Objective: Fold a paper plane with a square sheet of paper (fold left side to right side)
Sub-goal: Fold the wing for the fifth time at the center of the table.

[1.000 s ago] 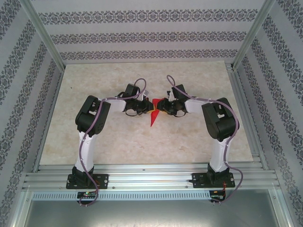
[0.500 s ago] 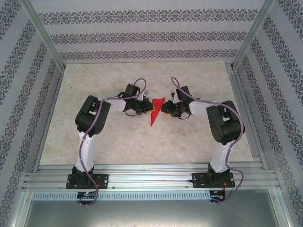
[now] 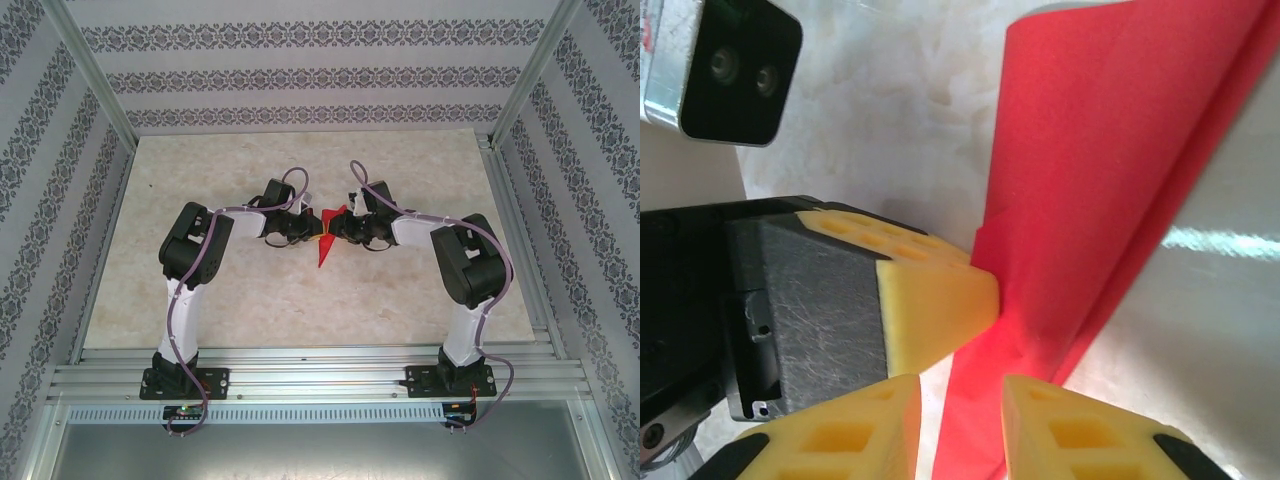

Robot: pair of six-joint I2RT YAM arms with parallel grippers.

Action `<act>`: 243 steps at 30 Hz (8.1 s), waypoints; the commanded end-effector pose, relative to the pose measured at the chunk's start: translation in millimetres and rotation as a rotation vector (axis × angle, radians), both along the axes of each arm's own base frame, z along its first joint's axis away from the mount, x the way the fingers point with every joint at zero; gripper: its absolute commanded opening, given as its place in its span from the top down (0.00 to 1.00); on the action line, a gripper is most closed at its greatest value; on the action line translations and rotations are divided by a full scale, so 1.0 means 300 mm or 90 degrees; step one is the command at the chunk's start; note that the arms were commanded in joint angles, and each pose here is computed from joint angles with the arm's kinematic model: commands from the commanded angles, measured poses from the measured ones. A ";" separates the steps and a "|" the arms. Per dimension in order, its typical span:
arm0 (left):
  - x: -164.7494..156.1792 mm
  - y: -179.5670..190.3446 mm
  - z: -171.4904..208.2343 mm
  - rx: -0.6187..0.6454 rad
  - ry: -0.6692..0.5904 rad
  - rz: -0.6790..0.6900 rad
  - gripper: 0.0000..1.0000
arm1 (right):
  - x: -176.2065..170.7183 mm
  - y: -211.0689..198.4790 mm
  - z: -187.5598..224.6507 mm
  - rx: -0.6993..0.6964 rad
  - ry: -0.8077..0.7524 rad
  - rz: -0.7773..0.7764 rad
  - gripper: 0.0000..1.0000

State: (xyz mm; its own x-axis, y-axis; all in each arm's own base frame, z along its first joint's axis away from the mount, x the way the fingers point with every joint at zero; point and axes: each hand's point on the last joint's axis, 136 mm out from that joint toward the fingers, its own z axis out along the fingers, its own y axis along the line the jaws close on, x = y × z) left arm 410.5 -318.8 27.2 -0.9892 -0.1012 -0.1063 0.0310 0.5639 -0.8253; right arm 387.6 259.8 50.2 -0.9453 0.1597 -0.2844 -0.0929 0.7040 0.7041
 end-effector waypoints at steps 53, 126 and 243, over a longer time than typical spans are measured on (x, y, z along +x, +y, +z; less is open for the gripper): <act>-0.202 0.107 0.155 0.009 -0.073 -0.020 0.80 | -0.003 -0.031 -0.222 -0.127 0.110 -0.003 0.82; -0.191 -0.039 0.054 0.049 -0.069 -0.086 0.72 | -0.008 -0.030 -0.221 -0.127 0.111 0.006 0.82; -0.395 0.110 -0.212 0.206 0.057 -0.132 0.97 | 0.175 -0.085 0.015 -0.076 -0.031 -0.036 0.91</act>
